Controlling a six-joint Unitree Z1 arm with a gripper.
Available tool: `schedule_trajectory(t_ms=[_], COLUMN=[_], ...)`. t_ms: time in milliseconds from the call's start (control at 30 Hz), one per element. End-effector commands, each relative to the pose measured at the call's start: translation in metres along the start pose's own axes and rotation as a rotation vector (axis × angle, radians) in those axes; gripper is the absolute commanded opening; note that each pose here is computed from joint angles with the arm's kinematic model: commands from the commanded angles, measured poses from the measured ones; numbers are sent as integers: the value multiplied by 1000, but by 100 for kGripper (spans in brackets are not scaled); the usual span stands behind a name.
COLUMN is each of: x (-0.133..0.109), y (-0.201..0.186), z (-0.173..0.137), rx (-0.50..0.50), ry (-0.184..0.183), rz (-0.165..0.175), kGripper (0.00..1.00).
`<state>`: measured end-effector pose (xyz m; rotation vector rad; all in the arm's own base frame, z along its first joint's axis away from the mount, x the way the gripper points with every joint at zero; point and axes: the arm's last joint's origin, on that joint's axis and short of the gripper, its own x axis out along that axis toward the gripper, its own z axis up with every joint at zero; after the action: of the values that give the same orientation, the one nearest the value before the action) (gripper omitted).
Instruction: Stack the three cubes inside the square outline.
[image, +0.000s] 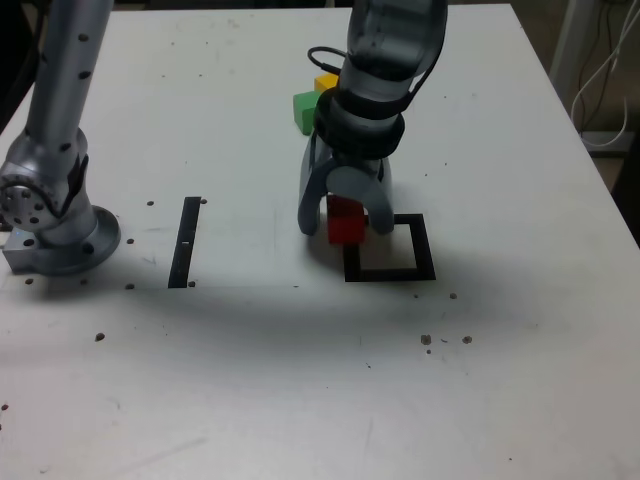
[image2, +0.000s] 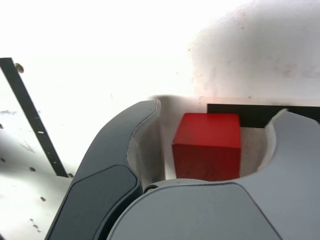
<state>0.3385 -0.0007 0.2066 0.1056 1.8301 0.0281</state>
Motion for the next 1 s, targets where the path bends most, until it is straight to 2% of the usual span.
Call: schedule_trajectory(t_ms=[0,500,767,967], x=[2,1,-11,-20], y=[1,0,-13,-23], z=[4,7,10,16], rx=[-5,0,18,20], ry=[-3,-64,-97,-94], rz=[-6,-25,-25,-5], kGripper=[49,27,24,24])
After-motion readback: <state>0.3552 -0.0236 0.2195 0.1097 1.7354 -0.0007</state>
